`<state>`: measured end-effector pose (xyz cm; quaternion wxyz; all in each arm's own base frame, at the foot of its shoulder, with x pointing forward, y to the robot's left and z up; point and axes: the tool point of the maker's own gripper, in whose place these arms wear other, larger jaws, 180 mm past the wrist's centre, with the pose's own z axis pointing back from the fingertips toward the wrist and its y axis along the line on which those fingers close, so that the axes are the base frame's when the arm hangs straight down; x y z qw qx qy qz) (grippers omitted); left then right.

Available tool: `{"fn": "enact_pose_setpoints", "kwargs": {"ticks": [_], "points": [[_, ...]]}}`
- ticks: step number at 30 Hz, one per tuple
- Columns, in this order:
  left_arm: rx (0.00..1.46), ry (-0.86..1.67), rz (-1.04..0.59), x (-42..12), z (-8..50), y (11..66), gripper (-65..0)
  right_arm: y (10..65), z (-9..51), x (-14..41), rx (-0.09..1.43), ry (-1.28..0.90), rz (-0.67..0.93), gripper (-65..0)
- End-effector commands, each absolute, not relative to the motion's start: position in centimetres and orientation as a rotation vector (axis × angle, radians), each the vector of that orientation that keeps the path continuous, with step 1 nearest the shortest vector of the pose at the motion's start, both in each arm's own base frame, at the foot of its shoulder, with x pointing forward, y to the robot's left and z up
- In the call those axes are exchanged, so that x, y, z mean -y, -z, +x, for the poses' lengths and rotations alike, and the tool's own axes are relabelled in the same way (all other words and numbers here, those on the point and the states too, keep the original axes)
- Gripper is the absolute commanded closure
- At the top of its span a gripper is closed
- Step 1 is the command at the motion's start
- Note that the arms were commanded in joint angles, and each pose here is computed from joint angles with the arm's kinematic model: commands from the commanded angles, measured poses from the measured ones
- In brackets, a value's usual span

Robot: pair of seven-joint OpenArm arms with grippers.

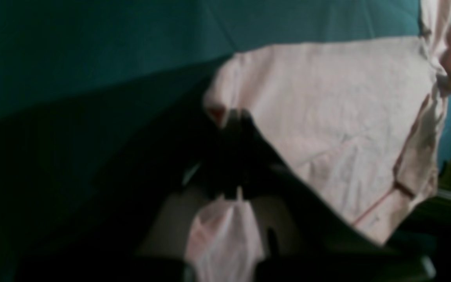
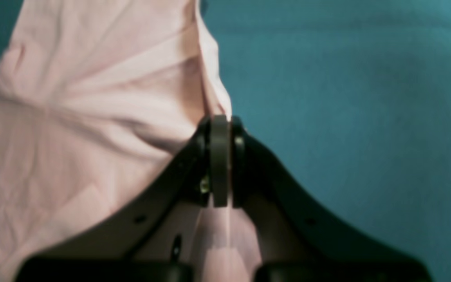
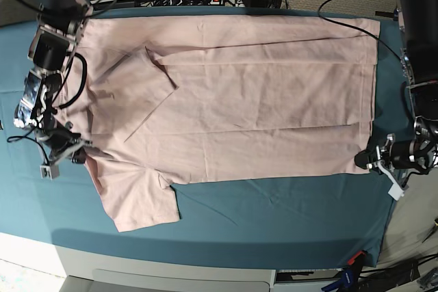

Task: Fold the T-shirt properly
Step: 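Lift the hem with both grippers and fold it toward the collar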

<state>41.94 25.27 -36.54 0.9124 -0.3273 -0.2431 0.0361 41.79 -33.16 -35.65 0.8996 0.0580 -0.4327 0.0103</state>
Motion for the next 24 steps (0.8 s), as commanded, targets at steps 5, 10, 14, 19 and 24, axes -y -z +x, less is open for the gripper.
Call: {"fn": "enact_pose_setpoints", "kwargs": {"ticks": [5, 10, 14, 19, 24], "points": [[0.569, -0.049, -0.738, -26.8, 42.6, 32.7, 0.0, 34.0, 40.6, 33.5, 0.941, -0.086, 0.109, 0.0], [0.543, -0.043, -0.814, -27.3, 41.3, 31.3, 0.0, 34.1, 38.5, 33.3, 0.916, -0.136, 0.105, 0.0], [0.539, -0.058, -0.852, -28.0, 40.3, 30.9, 0.0, 33.7, 37.0, 34.5, 0.886, -0.176, 0.052, 0.0], [0.541, -0.081, -0.853, -28.9, 39.6, 31.1, 0.0, 33.1, 35.7, 37.0, 0.839, -0.200, -0.015, 0.0], [0.573, -0.121, -0.900, -29.3, 39.2, 30.9, 0.0, 32.3, 35.2, 38.2, 0.819, -0.192, -0.020, 0.0]]}}
